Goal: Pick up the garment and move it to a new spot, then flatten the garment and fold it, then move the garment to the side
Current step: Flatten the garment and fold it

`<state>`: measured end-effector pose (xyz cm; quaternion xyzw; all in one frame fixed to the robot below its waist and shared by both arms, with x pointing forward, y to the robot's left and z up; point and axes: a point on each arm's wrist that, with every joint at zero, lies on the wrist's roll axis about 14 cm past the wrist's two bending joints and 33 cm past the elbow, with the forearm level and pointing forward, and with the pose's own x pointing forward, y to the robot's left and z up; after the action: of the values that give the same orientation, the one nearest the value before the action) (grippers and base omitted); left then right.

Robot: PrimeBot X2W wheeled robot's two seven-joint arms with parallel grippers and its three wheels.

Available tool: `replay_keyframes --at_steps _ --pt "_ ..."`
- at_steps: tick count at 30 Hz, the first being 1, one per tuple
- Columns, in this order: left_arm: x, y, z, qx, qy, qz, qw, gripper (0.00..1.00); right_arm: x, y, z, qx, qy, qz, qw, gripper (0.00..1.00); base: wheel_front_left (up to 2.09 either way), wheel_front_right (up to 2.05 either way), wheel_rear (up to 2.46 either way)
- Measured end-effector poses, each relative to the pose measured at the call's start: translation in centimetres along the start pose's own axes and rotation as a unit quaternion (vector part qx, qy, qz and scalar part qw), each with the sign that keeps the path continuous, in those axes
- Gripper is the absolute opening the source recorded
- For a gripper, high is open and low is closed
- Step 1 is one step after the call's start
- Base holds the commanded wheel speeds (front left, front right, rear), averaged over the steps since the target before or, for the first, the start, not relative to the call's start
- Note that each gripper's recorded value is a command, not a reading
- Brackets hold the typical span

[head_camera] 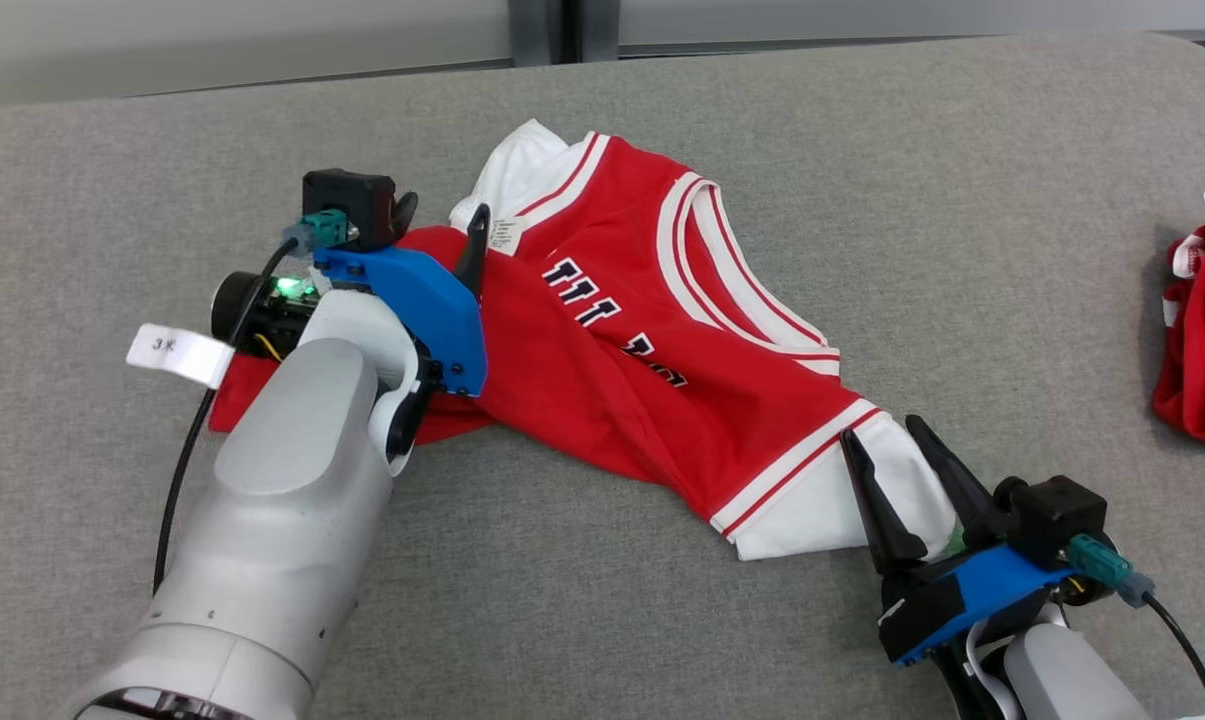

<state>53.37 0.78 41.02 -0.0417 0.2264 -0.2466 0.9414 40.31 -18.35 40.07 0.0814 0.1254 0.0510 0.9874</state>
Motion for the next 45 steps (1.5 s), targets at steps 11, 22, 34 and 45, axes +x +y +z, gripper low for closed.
replay_keyframes --at_steps 11,22,34,45 --pt "0.0 -0.8 -4.3 -0.003 0.105 -0.011 0.994 0.00 -0.4 0.1 -0.5 0.004 0.008 -0.003 1.000 1.00 0.00 0.00 0.00" --pt "-2.3 0.3 0.0 0.008 -0.018 0.011 1.000 0.00 0.0 1.5 0.5 0.006 -0.007 0.017 1.000 1.00 0.00 0.00 0.00" --pt "-11.2 2.2 5.5 -0.003 -0.200 0.082 0.976 0.00 -1.6 4.6 1.3 0.018 -0.023 0.051 0.998 1.00 0.00 0.00 0.00" --pt "-20.5 3.4 -10.7 -0.091 -0.096 0.197 0.971 1.00 -3.6 6.7 0.4 0.021 -0.015 0.074 0.997 1.00 0.00 0.00 0.00"
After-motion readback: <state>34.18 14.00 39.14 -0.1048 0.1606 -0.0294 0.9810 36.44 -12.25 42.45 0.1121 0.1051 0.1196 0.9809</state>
